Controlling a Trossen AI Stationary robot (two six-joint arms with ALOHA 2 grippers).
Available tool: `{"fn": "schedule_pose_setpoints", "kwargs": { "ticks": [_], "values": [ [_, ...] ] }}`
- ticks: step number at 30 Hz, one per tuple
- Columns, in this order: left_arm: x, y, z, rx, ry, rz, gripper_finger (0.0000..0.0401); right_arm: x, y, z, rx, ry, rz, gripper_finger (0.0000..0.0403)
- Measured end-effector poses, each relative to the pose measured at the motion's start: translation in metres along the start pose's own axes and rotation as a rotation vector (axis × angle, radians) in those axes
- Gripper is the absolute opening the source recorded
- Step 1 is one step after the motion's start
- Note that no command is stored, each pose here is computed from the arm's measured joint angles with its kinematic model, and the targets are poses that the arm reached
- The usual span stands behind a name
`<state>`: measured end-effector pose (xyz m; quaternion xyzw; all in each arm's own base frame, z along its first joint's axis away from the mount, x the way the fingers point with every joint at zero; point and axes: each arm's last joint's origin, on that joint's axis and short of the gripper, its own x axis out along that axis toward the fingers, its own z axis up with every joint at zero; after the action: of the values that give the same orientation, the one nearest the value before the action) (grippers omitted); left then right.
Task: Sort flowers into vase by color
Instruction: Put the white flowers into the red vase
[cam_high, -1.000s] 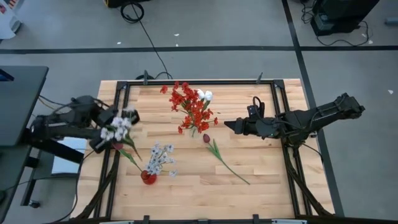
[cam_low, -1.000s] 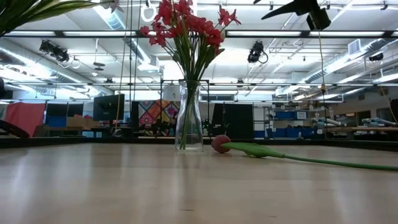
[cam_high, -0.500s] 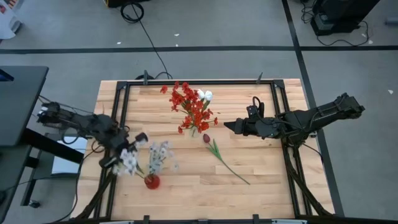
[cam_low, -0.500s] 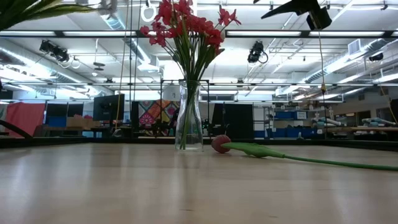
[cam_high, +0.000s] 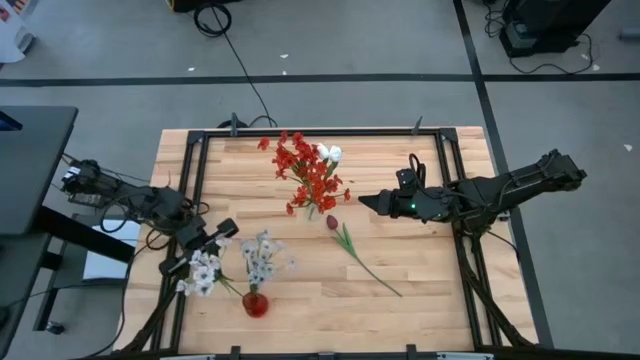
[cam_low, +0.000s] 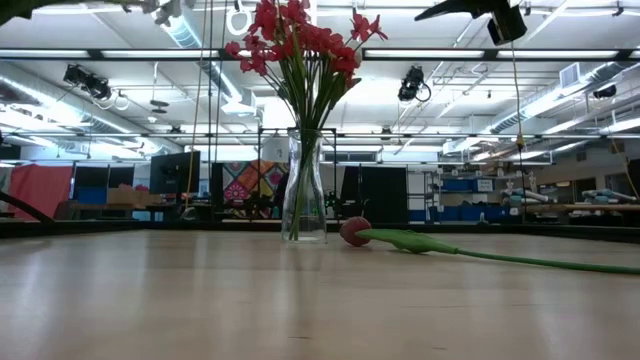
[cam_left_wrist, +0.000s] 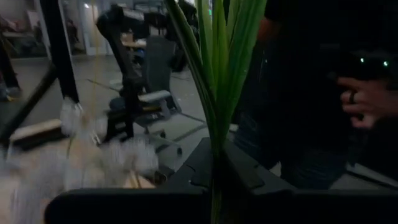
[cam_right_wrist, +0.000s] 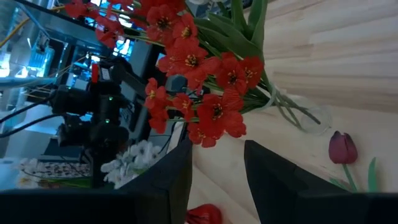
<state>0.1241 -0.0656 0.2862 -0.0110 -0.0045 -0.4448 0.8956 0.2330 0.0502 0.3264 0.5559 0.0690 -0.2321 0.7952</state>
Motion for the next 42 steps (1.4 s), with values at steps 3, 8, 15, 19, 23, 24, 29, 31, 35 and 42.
{"fn": "schedule_pose_setpoints", "kwargs": {
  "ticks": [3, 8, 15, 19, 23, 24, 29, 31, 35, 42],
  "values": [
    [-0.002, -0.001, 0.016, 0.012, -0.034, 0.02, 0.002, 0.0, 0.0, 0.0, -0.005, 0.0, 0.001, 0.0154],
    [-0.006, -0.003, 0.043, 0.011, -0.026, 0.053, 0.002, 0.0, 0.0, 0.0, -0.014, 0.0, 0.001, 0.0153],
    [-0.006, -0.003, 0.073, 0.081, 0.055, 0.078, 0.002, 0.0, 0.0, 0.0, -0.018, -0.005, 0.0, 0.0152],
    [-0.013, -0.006, 0.078, 0.136, 0.109, 0.104, 0.002, -0.001, 0.0, -0.001, -0.019, -0.003, 0.001, 0.0152],
    [-0.023, -0.009, 0.056, 0.13, 0.185, 0.188, 0.0011, -0.002, 0.001, -0.004, -0.016, 0.009, 0.008, 0.0152],
    [-0.026, -0.01, 0.049, 0.13, 0.19, 0.205, 0.0008, -0.003, 0.001, -0.005, -0.015, 0.011, 0.012, 0.0152],
    [-0.035, -0.013, 0.02, 0.133, 0.1, 0.258, 0.0004, -0.007, 0.006, -0.01, -0.002, -0.003, 0.053, 0.0152],
    [-0.036, -0.013, 0.011, 0.122, 0.028, 0.268, 0.0004, -0.008, 0.008, -0.011, 0.002, -0.007, 0.065, 0.0152],
    [-0.033, -0.012, -0.011, 0.075, -0.084, 0.214, 0.0003, -0.01, 0.01, -0.014, 0.012, -0.001, 0.089, 0.0152],
    [-0.026, -0.01, -0.05, 0.035, -0.244, 0.137, 0.0003, -0.013, 0.012, -0.017, 0.038, 0.015, 0.107, 0.0146]
  ]
}}
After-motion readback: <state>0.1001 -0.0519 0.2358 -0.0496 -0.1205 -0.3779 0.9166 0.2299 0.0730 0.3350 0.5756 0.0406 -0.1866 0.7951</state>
